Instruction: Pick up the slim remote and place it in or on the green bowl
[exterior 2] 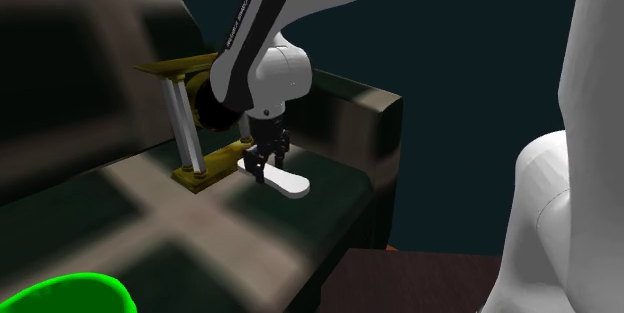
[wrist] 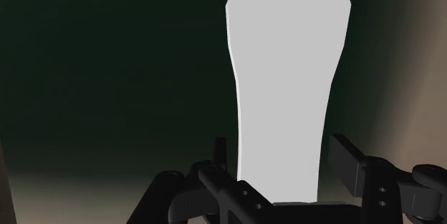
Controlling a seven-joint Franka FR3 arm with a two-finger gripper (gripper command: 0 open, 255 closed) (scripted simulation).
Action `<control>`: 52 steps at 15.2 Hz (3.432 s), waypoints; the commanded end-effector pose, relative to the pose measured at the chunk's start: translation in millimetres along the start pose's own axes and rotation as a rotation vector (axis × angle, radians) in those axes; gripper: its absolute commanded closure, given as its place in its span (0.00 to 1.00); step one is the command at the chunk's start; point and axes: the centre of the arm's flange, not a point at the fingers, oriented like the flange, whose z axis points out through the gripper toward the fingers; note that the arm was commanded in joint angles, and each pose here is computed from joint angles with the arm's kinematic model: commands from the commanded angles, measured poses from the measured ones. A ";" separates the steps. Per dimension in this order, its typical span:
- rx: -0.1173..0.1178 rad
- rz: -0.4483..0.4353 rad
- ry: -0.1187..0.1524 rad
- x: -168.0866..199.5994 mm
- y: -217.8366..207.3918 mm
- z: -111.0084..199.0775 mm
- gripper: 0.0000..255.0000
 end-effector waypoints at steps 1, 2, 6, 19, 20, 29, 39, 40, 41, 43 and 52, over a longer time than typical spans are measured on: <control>0.000 0.000 0.000 -0.7 -0.1 -10.4 1.00; 0.000 0.000 0.000 -0.7 -0.2 -15.7 1.00; 0.000 0.000 0.000 -0.7 -0.6 -36.8 1.00; 0.000 0.000 0.000 -0.7 -1.8 -105.4 1.00; 0.000 0.000 0.000 -0.7 -1.9 -110.7 1.00; 0.000 0.000 0.000 -1.6 -15.8 -150.7 1.00; 0.000 0.000 0.000 -9.8 -147.6 -150.9 1.00; 0.000 0.000 0.000 -10.6 -160.8 -150.9 1.00; 0.000 0.000 0.000 -11.4 -173.9 -150.9 1.00; 0.000 0.000 0.000 -13.1 -200.3 -150.9 1.00; 0.000 0.000 0.000 -20.5 -318.9 -151.1 1.00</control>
